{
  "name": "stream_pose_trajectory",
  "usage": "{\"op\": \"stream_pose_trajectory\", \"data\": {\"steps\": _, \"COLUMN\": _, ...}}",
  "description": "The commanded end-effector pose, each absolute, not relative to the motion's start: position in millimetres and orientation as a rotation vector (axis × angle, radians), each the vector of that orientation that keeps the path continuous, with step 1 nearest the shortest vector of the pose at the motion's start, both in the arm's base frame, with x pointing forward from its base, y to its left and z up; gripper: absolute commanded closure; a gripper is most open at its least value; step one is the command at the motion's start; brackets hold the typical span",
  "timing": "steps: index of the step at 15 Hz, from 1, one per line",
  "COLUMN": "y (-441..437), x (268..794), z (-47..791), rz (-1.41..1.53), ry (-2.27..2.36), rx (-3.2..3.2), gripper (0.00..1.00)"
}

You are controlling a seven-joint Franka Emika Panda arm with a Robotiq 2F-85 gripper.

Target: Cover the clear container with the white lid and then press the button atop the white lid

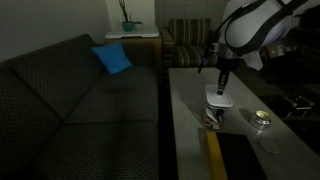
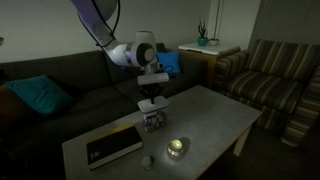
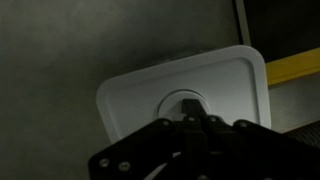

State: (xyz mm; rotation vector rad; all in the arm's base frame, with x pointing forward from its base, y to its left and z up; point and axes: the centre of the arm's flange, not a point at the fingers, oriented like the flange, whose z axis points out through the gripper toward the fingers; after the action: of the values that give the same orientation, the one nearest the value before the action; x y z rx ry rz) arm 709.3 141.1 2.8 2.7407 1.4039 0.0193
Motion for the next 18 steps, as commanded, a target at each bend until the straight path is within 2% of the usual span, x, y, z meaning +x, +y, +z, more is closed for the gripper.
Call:
{"op": "stream_pose_trajectory", "data": {"steps": 1, "y": 136.0, "x": 714.5, "z": -27.1, "rz": 0.046, "ry": 1.378, "rx": 2.791, "gripper": 1.0}}
{"op": "stream_pose_trajectory", "data": {"steps": 7, "y": 140.2, "x": 718.7, "z": -44.4, "rz": 0.028, "ry": 1.358, "rx": 2.788, "gripper": 1.0}}
{"op": "stream_pose_trajectory", "data": {"steps": 18, "y": 118.3, "x": 673.6, "z": 20.9, "rz": -0.012, "ry": 1.38, "rx": 2.7, "gripper": 1.0}}
